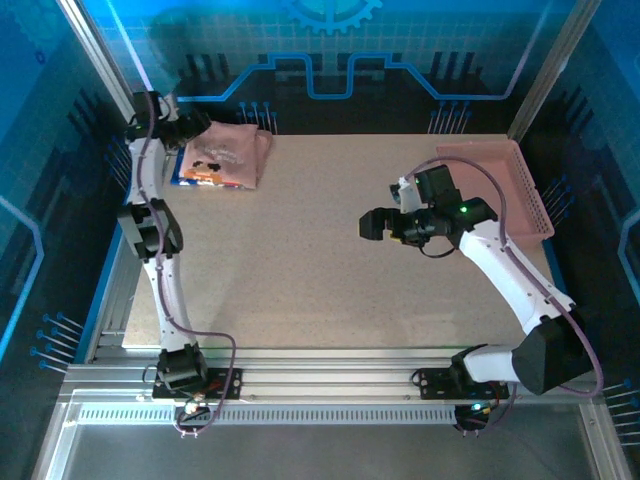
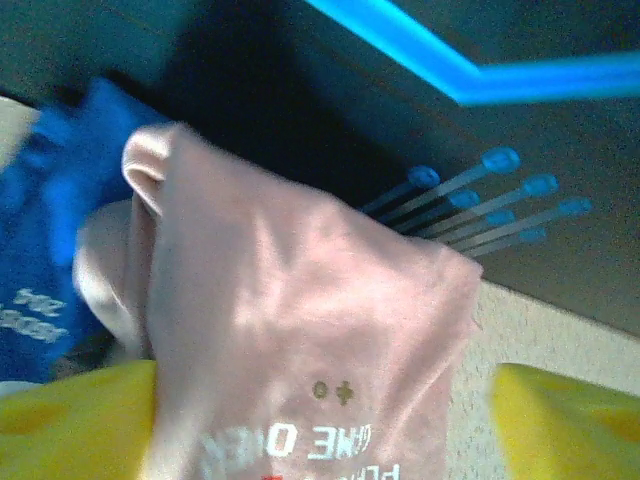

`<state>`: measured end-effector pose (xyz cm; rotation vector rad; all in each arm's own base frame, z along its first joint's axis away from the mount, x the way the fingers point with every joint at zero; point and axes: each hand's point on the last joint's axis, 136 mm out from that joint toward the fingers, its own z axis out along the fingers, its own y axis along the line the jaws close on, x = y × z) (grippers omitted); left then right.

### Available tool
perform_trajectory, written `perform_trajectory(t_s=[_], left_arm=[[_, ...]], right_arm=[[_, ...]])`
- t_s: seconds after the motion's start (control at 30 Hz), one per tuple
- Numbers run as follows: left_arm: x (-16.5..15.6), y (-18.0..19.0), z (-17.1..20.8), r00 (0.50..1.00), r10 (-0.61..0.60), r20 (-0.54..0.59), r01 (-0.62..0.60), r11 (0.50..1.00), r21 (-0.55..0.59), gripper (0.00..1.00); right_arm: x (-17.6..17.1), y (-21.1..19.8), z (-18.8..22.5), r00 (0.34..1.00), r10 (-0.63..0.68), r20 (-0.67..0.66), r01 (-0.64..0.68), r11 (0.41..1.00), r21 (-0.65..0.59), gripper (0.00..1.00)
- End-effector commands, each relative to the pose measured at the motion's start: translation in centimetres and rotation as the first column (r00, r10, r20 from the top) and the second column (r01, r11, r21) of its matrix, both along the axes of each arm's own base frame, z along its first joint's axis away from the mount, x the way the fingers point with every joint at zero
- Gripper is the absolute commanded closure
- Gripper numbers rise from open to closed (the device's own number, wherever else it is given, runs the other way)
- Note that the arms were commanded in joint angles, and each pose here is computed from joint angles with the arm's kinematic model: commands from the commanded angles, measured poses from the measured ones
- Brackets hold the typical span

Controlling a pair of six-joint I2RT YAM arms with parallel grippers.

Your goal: Fold and stack the t-shirts

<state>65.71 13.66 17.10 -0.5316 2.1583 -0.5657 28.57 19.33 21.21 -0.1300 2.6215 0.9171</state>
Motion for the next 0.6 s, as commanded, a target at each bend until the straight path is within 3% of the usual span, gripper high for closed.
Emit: perform_trajectory(t_s=[0.0,0.17,0.3,0.43,0.57], left_arm=[[0.0,4.3,5.2,0.984,0.108,0.141,-0.087,0.985,-0.15,0.01],[-1.7,3.9,11.6,0.969,0.101,0.224,-0.066,0.985,-0.158,0.01],[-4.0,0.3,15.8,0.969,0.035,0.245,-0.007,0.993,-0.115,0.01],[-7.8,-4.3,18.0,0.97,-0.026,0.243,0.026,1.0,0.005,0.01],[-13.3,-7.6,18.0,0.963,0.003,0.27,-0.007,1.0,0.015,0.01]], right_arm=[[-2.1,-0.4,1.2,1.0,-0.011,-0.011,0.011,1.0,-0.009,0.0],[-3.2,-2.4,2.3,0.998,-0.039,0.05,0.041,0.998,-0.048,0.0],[-3.4,-5.5,3.1,0.988,-0.096,0.125,0.107,0.99,-0.092,0.0],[-3.1,-9.8,3.0,0.963,-0.188,0.195,0.213,0.97,-0.118,0.0],[-2.0,-13.4,2.3,0.922,-0.295,0.25,0.324,0.942,-0.082,0.0]])
